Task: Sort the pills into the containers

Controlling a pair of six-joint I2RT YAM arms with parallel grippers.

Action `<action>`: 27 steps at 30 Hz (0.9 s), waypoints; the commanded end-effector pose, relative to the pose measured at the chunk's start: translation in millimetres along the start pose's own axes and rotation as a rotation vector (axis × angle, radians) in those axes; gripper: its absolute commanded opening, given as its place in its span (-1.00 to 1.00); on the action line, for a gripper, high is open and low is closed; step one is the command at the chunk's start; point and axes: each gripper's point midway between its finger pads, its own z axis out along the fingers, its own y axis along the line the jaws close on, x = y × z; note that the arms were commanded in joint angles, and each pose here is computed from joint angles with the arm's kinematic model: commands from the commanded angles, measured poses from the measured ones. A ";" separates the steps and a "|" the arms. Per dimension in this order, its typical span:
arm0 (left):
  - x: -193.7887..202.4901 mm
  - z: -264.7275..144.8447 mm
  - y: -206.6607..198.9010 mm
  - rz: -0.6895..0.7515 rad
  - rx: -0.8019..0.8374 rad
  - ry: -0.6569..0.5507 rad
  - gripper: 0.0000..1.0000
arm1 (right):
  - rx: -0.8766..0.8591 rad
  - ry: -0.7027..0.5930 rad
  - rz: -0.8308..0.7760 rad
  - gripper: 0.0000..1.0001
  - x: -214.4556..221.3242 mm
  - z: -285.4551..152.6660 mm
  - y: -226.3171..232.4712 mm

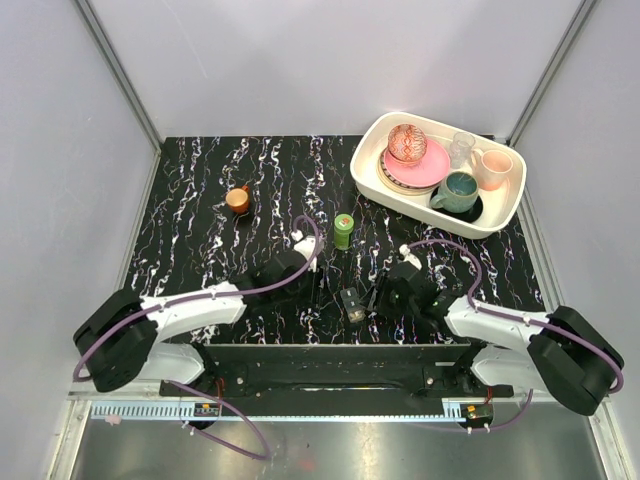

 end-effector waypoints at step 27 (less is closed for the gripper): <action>-16.7 -30.3 2.8 -0.016 -0.030 -0.104 -0.03 | -0.166 0.171 -0.321 -1.00 -13.2 28.3 44.7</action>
